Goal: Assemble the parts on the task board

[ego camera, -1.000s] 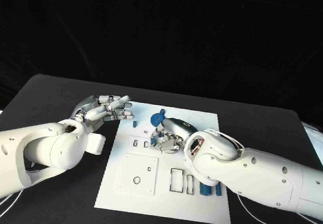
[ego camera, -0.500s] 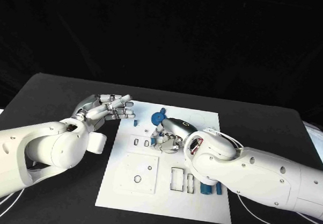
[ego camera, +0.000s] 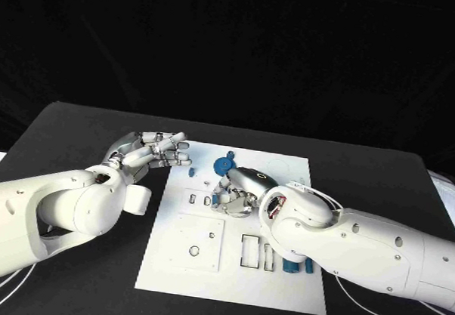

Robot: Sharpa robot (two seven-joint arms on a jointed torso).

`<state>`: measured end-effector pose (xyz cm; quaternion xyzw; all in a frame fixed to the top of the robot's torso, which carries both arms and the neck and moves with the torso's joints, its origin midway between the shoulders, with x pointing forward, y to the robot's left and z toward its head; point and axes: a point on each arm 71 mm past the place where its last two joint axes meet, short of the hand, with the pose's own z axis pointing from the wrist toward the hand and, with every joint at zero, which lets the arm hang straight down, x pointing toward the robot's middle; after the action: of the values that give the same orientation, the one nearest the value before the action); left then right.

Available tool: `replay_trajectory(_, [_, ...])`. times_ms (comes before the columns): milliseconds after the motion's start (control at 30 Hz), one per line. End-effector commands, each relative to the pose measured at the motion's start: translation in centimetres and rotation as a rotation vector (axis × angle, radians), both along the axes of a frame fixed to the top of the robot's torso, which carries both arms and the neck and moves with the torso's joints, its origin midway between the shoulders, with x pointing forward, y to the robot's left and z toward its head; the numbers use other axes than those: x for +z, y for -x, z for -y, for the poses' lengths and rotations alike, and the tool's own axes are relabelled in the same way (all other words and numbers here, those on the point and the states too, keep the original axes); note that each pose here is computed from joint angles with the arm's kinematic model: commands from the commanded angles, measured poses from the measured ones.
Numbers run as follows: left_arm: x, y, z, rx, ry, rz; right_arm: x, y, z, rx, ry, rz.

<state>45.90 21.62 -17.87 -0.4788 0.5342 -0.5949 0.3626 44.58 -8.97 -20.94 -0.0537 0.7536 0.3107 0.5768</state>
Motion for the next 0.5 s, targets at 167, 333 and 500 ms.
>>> replay_trajectory(167, [0.17, 0.02, 0.21, -0.017, 0.015, 0.011, -0.92, 0.36, 0.04, 0.018, 0.058, -0.033])
replay_trajectory(333, [0.17, 0.03, 0.20, -0.018, 0.015, 0.010, -0.87, 0.25, 0.18, 0.004, 0.056, -0.022])
replay_trajectory(500, [0.17, 0.03, 0.18, -0.017, 0.015, 0.010, -0.72, 0.13, 0.27, -0.011, 0.039, -0.003])
